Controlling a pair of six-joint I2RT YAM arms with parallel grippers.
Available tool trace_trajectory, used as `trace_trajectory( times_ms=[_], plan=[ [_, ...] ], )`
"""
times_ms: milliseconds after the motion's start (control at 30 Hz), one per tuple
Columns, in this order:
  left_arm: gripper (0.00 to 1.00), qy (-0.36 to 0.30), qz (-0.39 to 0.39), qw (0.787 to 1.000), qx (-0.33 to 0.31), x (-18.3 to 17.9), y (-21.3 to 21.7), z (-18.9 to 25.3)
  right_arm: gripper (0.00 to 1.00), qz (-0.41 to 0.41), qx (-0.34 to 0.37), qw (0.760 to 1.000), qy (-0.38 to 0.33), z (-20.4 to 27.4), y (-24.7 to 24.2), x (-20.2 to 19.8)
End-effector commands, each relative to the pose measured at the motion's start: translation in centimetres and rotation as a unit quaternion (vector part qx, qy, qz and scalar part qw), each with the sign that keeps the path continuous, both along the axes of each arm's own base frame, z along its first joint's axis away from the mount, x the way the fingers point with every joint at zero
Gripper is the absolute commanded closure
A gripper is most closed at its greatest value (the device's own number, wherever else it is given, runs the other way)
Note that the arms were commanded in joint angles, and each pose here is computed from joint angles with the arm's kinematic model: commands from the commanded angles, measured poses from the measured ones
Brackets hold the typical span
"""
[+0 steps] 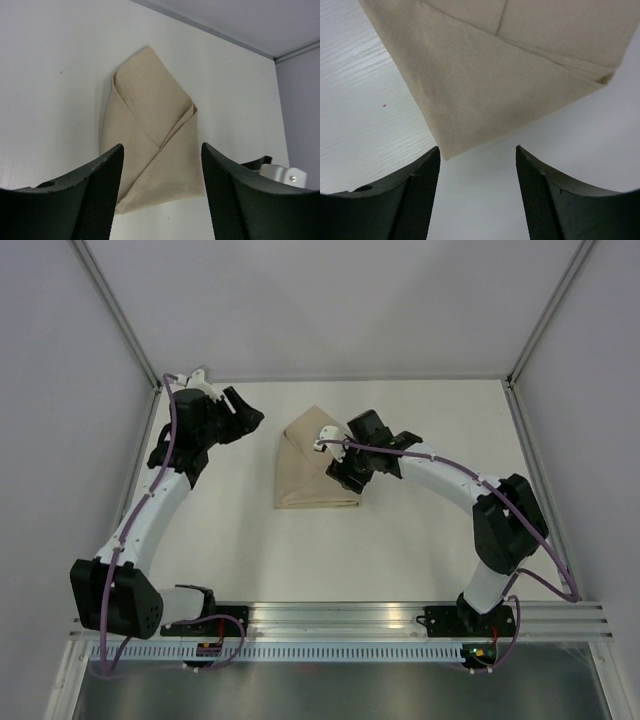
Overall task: Fold the napkin, place the utensils inside, and roll it up
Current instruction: Adjust the napkin at the center of the board.
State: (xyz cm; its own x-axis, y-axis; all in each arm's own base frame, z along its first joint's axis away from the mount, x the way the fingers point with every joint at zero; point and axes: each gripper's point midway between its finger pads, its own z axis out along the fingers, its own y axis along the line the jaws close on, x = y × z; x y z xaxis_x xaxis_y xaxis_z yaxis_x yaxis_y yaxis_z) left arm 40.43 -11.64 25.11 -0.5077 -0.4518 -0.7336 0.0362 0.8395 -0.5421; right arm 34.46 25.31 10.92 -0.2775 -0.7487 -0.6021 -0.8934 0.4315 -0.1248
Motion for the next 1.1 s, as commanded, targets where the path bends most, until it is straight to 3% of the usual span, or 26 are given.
trace_trajectory(
  times_ms=[0,333,1067],
  plan=[
    [0.31,-0.070,-0.028,0.997,0.015,-2.1,0.0,3.4,0.32,0.040,-0.028,0.997,-0.059,0.3,2.9,0.1],
    [0.30,-0.125,-0.002,0.992,0.025,-5.3,1.6,7.7,0.30,0.095,-0.069,0.989,-0.089,-3.8,7.6,-1.4],
    [0.30,-0.123,-0.011,0.992,0.024,-5.2,1.2,7.1,0.20,0.085,-0.127,0.976,-0.157,-5.2,8.2,-2.1]
  ],
)
